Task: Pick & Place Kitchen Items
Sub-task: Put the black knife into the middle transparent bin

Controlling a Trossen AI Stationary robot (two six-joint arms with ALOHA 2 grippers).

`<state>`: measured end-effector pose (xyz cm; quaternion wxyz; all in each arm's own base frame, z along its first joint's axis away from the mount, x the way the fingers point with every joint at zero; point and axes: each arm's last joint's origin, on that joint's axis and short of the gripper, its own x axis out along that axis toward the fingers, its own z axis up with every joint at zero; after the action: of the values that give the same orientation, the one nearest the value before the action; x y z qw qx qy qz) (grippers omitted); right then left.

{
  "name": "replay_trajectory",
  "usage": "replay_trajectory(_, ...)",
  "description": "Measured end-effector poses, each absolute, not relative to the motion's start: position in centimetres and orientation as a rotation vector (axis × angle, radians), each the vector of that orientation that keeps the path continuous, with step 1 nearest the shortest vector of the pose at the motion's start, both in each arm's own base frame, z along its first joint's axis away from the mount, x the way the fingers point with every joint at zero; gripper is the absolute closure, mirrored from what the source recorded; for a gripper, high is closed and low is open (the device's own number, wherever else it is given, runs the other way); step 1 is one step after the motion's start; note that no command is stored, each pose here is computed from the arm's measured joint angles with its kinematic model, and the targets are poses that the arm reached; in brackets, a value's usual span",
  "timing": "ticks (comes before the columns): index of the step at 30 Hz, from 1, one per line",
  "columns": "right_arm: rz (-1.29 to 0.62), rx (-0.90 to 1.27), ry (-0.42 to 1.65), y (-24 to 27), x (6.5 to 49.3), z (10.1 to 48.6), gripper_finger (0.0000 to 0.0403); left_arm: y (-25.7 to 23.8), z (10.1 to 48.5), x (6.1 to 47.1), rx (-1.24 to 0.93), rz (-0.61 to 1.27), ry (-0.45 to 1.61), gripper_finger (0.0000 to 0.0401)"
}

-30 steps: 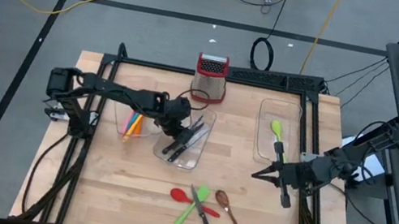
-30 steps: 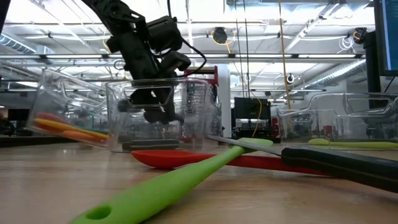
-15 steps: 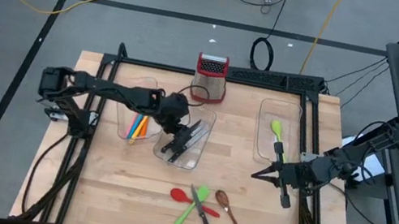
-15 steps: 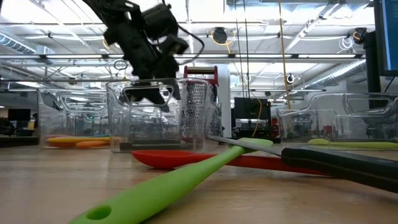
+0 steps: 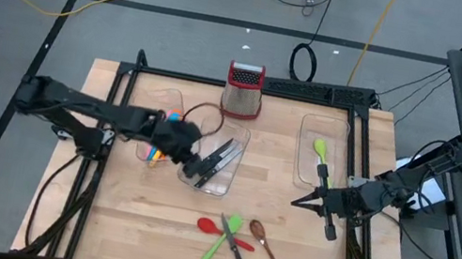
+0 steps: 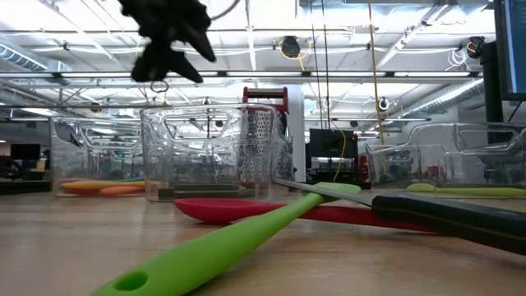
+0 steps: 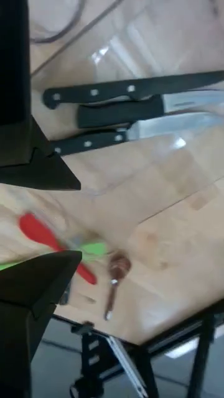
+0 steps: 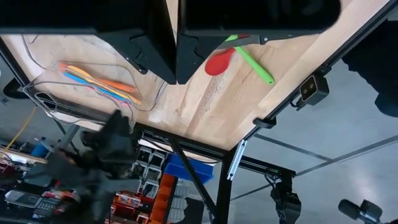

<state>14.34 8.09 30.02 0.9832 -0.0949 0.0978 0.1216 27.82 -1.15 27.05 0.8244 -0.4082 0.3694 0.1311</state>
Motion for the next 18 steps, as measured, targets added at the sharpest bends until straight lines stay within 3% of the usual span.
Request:
replay_trajectory(8,0.245,-0.190,0.197,8.1,14.3,30.0,0.0403,-6.9,26.3,25.0,-0.741,0.440,0.883,0.0231)
replay_trajectory(18,0.360,-0.172,0.239,9.0,14.8,29.4,0.0403,-12.3,26.3,22.1,-0.459,0.453,0.756,0.0231)
